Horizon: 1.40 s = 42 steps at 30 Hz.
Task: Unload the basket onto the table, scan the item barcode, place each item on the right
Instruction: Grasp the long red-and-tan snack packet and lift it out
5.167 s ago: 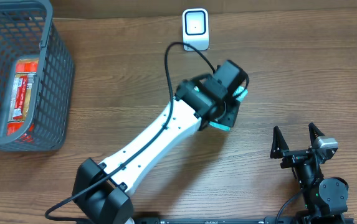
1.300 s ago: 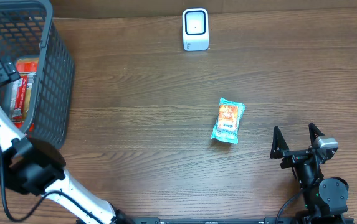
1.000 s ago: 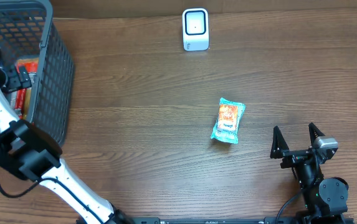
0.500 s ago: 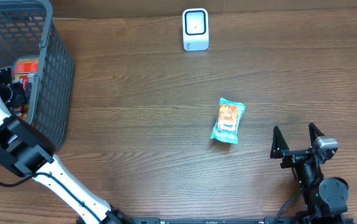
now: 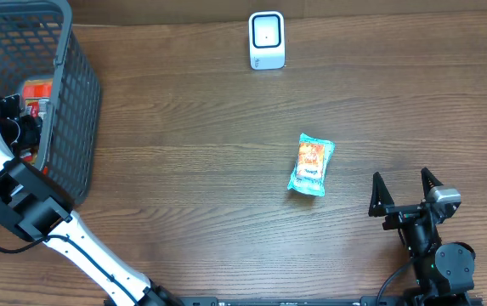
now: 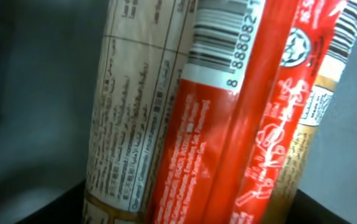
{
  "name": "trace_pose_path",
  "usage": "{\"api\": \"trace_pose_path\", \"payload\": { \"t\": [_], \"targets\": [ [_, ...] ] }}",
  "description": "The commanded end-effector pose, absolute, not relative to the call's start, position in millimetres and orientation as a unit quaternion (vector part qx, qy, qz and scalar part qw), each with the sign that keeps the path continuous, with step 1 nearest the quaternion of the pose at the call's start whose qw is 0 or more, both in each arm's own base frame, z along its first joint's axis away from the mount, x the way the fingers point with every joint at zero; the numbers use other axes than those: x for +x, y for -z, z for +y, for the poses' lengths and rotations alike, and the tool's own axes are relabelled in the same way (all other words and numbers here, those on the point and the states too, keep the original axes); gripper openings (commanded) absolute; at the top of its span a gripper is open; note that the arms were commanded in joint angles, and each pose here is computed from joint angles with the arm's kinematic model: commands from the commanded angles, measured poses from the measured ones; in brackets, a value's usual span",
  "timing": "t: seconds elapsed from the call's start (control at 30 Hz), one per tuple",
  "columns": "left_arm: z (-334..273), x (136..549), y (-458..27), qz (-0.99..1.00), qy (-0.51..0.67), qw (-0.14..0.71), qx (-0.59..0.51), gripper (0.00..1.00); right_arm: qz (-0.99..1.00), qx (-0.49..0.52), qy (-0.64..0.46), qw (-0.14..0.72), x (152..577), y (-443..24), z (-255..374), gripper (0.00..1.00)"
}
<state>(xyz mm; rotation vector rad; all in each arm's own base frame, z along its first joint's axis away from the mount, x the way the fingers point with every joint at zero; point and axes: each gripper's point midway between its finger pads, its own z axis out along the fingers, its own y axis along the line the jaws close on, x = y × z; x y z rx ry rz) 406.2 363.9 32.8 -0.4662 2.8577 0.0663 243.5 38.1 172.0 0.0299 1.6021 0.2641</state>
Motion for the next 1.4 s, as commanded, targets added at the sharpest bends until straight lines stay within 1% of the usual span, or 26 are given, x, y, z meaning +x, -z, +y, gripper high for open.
{"api": "trace_pose_path", "payload": {
  "t": [0.0, 0.07, 0.1, 0.13, 0.2, 0.23, 0.4, 0.57, 0.77, 0.9, 1.0, 1.07, 1.23, 1.37],
  "targets": [
    [353, 401, -1, 0.982, 0.012, 0.098, -0.158, 0.55, 0.715, 0.014, -0.115, 0.690, 244, -170, 37, 1.00],
    [352, 400, -1, 0.983, 0.014, 0.095, -0.159, 0.41, 0.715, 0.014, -0.115, 0.690, 244, -170, 37, 1.00],
    [351, 399, -1, 0.983, 0.015, 0.094, -0.159, 0.31, 0.715, 0.014, -0.115, 0.690, 244, -170, 37, 1.00],
    [351, 399, -1, 0.983, 0.016, 0.093, -0.159, 0.24, 0.715, 0.014, -0.115, 0.690, 244, -170, 37, 1.00],
    [350, 399, -1, 0.983, 0.017, 0.092, -0.159, 0.13, 0.715, 0.014, -0.115, 0.690, 244, -170, 37, 1.00],
    [350, 399, -1, 0.983, 0.017, 0.093, -0.160, 0.11, 0.715, 0.014, -0.115, 0.690, 244, -170, 37, 1.00],
    [352, 401, -15, 0.978, 0.011, 0.104, -0.179, 0.08, 0.715, 0.014, -0.115, 0.690, 244, -170, 37, 1.00],
    [361, 410, -61, 0.967, -0.012, 0.146, -0.207, 0.05, 0.715, 0.014, -0.115, 0.690, 244, -170, 37, 1.00],
    [358, 421, -158, 0.949, -0.057, 0.232, -0.207, 0.04, 0.715, 0.014, -0.115, 0.690, 244, -170, 37, 1.00],
    [336, 428, -233, 0.931, -0.060, 0.311, -0.183, 0.04, 0.715, 0.014, -0.115, 0.690, 244, -170, 37, 1.00],
    [318, 426, -291, 0.911, -0.067, 0.370, -0.172, 0.04, 0.715, 0.014, -0.115, 0.690, 244, -170, 37, 1.00],
    [303, 420, -334, 0.893, -0.075, 0.412, -0.164, 0.04, 0.715, 0.014, -0.115, 0.690, 244, -170, 37, 1.00],
    [269, 400, -409, 0.855, -0.086, 0.481, -0.173, 0.04, 0.715, 0.014, -0.115, 0.690, 244, -170, 37, 1.00],
    [216, 383, -454, 0.830, -0.027, 0.526, -0.186, 0.04, 0.715, 0.014, -0.115, 0.690, 244, -170, 37, 1.00]
  ]
}}
